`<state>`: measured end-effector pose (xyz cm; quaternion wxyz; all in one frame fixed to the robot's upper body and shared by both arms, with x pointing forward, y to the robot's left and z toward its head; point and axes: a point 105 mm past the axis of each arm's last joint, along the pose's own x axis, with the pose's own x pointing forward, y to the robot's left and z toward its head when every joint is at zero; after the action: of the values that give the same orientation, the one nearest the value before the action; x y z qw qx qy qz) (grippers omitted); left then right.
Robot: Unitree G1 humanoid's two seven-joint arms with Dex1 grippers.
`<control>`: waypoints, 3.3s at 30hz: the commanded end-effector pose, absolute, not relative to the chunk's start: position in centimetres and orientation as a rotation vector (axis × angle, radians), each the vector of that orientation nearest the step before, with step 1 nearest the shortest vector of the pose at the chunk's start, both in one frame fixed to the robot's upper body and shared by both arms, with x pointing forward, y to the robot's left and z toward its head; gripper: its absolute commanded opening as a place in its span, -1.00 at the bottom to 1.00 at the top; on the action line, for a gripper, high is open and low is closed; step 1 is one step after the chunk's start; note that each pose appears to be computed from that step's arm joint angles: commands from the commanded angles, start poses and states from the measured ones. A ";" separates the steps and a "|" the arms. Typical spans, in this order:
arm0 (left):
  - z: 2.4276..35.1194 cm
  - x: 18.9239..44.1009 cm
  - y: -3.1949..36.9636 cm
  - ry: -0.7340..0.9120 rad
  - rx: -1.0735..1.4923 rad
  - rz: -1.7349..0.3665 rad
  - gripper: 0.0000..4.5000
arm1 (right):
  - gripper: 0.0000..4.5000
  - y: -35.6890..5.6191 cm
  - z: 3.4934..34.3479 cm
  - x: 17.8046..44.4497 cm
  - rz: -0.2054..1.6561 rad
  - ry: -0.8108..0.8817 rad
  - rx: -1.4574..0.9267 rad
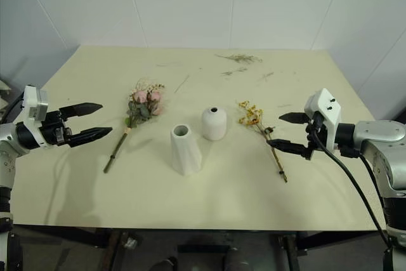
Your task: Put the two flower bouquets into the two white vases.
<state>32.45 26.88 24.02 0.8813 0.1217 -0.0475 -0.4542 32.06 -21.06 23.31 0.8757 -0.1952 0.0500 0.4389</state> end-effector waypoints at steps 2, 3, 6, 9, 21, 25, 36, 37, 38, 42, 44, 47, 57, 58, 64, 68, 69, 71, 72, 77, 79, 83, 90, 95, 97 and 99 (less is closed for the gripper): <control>26.4 31.1 27.4 -0.181 0.293 -0.945 0.98 | 1.00 -20.5 24.9 32.1 0.903 0.022 -0.416; 26.7 30.7 27.4 -0.192 0.285 -0.954 0.98 | 1.00 -20.4 24.9 32.3 0.900 0.021 -0.416; 27.3 30.1 27.3 -0.225 0.252 -0.987 0.98 | 1.00 -19.9 25.2 32.8 0.879 0.009 -0.415; 27.3 30.2 27.3 -0.227 0.254 -0.983 0.98 | 1.00 -19.8 25.1 33.3 0.850 0.016 -0.409; 28.0 29.5 26.2 -0.329 0.197 -1.034 0.98 | 1.00 -22.0 20.7 36.6 0.577 0.298 -0.419; 27.6 29.3 26.2 -0.320 0.201 -1.040 0.98 | 1.00 -20.8 20.2 37.0 0.574 0.350 -0.383; 28.3 28.8 26.2 -0.362 0.204 -1.043 0.98 | 1.00 -21.5 17.6 37.8 0.468 0.470 -0.368; 28.4 28.8 26.2 -0.366 0.205 -1.045 0.98 | 1.00 -21.5 17.6 37.8 0.466 0.472 -0.368; 28.5 28.8 26.2 -0.369 0.206 -1.047 0.98 | 1.00 -21.5 17.7 37.8 0.465 0.473 -0.367; 28.4 28.8 26.1 -0.372 0.205 -1.051 0.98 | 1.00 -21.3 17.5 37.5 0.466 0.491 -0.365; 28.3 28.8 26.0 -0.370 0.203 -1.054 0.98 | 1.00 -21.1 17.2 37.4 0.472 0.500 -0.365; 28.2 28.8 25.8 -0.378 0.194 -1.066 0.98 | 1.00 -21.0 16.5 37.6 0.451 0.533 -0.356; 28.3 28.6 25.9 -0.374 0.191 -1.091 1.00 | 0.73 -21.4 15.8 38.3 0.398 0.600 -0.346; 28.3 28.6 25.9 -0.375 0.191 -1.090 1.00 | 0.60 -21.5 15.8 38.3 0.397 0.601 -0.350; 28.6 28.6 25.9 -0.390 0.189 -1.087 1.00 | -0.35 -21.6 16.0 38.8 0.378 0.585 -0.347; 28.7 28.5 26.1 -0.390 0.196 -1.077 1.00 | -0.97 -21.5 16.8 39.4 0.364 0.535 -0.336; 28.7 28.5 26.2 -0.389 0.199 -1.073 1.00 | -0.99 -21.5 17.2 39.6 0.360 0.513 -0.337; 28.7 28.5 26.3 -0.386 0.201 -1.067 1.00 | -0.99 -21.3 18.0 39.9 0.357 0.469 -0.342; 28.7 28.5 26.3 -0.386 0.202 -1.066 1.00 | -0.99 -21.2 18.3 40.1 0.355 0.455 -0.336; 28.7 28.6 26.3 -0.381 0.205 -1.062 1.00 | -0.99 -20.8 21.9 41.7 0.317 0.266 -0.317; 28.7 28.6 26.3 -0.380 0.205 -1.061 1.00 | -0.99 -20.7 23.2 42.4 0.295 0.195 -0.316; 28.7 28.8 26.2 -0.378 0.207 -1.061 1.00 | -0.99 -19.5 26.7 43.5 0.283 -0.017 -0.285; 28.5 29.1 25.9 -0.373 0.204 -1.068 1.00 | -0.99 -15.8 30.8 43.5 0.346 -0.392 -0.169; 28.3 29.4 25.4 -0.372 0.193 -1.083 1.00 | -0.99 -11.5 30.8 42.7 0.462 -0.488 -0.093; 28.3 29.5 25.3 -0.371 0.191 -1.089 1.00 | -0.99 -10.2 31.3 42.3 0.490 -0.530 -0.050; 28.2 29.5 25.2 -0.371 0.187 -1.093 1.00 | -0.99 -8.7 31.7 41.7 0.522 -0.577 -0.009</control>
<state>29.68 25.05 27.49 0.8360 0.0791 -0.1615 -0.5185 43.01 -9.23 29.10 0.9426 -0.0167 -0.2223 0.2487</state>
